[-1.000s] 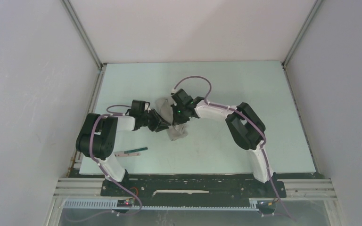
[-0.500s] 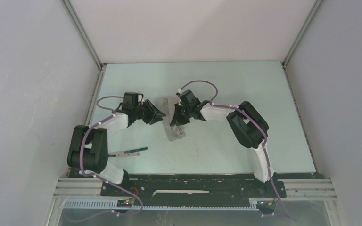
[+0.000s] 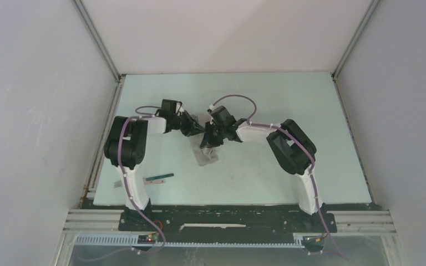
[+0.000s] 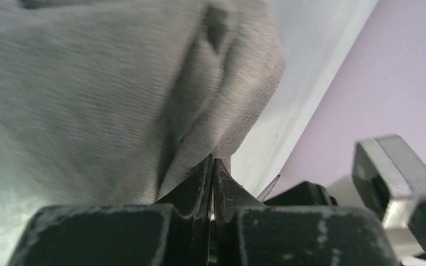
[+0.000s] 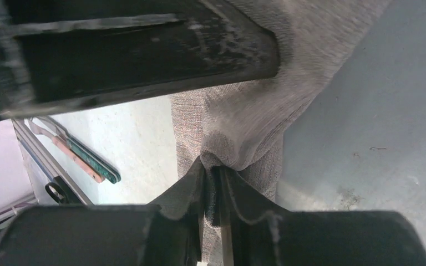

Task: Fold the napkin into a case and place the utensils inside
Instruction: Fold the 2/3-rectangle-folded napkin at the center of the board.

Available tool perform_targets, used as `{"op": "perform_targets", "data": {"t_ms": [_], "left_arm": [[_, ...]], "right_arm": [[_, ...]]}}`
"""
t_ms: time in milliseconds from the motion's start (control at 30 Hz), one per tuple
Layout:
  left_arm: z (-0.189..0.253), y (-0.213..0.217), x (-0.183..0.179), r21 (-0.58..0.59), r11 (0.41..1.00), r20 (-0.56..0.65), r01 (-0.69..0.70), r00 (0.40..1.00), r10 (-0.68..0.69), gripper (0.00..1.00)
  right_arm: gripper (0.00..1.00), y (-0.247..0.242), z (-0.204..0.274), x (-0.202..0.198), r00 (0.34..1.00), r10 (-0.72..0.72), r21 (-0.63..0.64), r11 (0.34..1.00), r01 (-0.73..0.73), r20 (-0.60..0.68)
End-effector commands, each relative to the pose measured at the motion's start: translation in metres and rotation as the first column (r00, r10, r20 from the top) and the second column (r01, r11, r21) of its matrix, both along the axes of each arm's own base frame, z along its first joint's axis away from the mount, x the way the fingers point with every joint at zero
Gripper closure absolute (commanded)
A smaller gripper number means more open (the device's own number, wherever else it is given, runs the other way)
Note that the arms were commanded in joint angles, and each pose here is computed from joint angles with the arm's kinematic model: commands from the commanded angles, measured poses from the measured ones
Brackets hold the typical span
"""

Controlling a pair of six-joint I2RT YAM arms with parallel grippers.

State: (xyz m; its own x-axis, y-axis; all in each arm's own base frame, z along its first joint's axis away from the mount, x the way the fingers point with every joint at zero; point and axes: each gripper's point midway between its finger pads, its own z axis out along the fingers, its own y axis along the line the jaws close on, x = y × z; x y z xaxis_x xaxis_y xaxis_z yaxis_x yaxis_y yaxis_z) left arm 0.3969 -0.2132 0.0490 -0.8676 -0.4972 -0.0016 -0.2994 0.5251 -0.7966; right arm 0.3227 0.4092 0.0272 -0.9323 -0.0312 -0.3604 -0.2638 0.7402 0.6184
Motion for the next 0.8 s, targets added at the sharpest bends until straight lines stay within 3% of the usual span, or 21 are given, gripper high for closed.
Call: {"op": "perform_targets", "data": {"t_ms": [0,167,333,767], "left_arm": [[-0.010,0.006,0.009,-0.006,1.000,-0.015,-0.024,1.000,0.024,0.93],[-0.035,0.019,0.002,0.031,0.998,-0.078,-0.052,0.995,0.054,0.94],[-0.039,0.025,-0.003,0.047,0.997,-0.088,-0.064,0.994,0.068,0.95],[-0.034,0.025,-0.006,0.039,0.997,-0.081,-0.060,0.995,0.063,0.95]], "right_arm": [[0.75,-0.001,0.012,-0.006,1.000,-0.004,0.014,1.000,0.004,0.001],[0.50,-0.010,0.035,-0.001,0.999,-0.019,0.001,1.000,0.019,0.049],[0.34,-0.031,0.066,0.009,0.995,-0.060,0.003,0.998,0.060,0.078],[0.31,-0.056,0.047,0.082,0.969,-0.238,0.198,0.949,0.247,-0.068]]}}
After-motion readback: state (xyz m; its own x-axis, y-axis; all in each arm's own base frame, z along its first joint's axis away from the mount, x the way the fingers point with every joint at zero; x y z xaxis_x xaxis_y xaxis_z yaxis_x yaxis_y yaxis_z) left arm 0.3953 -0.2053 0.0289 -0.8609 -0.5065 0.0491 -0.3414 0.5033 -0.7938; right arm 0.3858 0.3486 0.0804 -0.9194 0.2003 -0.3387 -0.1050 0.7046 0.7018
